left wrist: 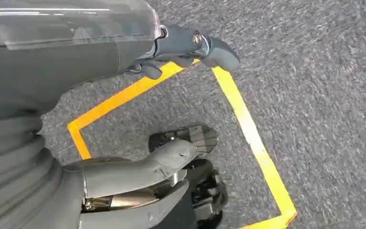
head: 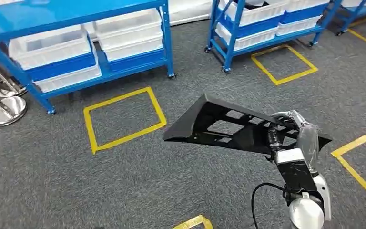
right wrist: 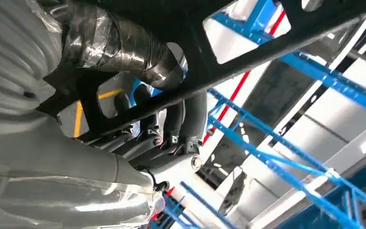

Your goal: Take the parts from the cabinet and place them on the table.

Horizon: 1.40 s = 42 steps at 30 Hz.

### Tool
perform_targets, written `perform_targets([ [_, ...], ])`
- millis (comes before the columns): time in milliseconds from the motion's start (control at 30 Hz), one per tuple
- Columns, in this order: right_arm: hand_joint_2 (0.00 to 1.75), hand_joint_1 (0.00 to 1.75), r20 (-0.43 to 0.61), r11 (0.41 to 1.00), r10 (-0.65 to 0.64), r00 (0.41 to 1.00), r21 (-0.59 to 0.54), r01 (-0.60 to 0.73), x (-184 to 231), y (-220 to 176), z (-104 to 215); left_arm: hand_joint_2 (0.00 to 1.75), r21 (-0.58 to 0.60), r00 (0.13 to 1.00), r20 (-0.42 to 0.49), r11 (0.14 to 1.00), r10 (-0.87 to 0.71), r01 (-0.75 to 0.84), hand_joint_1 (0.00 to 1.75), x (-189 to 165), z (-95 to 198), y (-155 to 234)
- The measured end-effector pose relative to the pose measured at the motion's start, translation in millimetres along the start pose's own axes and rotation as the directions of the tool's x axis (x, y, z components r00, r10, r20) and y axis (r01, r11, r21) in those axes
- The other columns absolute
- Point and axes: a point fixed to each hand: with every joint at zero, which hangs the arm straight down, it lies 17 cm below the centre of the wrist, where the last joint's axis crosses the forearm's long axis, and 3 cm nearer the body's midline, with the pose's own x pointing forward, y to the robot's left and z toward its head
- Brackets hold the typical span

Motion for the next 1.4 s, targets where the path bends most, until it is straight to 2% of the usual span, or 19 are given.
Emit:
perform_targets([
  [733, 1.75, 1.75, 0.003, 1.0, 0.008, 1.0, -0.004, -0.008, 0, -3, 2, 1.75, 0.003, 1.0, -0.016, 1.0, 0.007, -0.007, 0.0, -8, 3, 0],
  [1400, 1.75, 1.75, -0.001, 0.994, 0.106, 0.994, -0.003, -0.106, -3, -10, -1, 1.75, -0.001, 1.0, -0.016, 1.0, 0.007, -0.007, 0.0, -8, 3, -3],
])
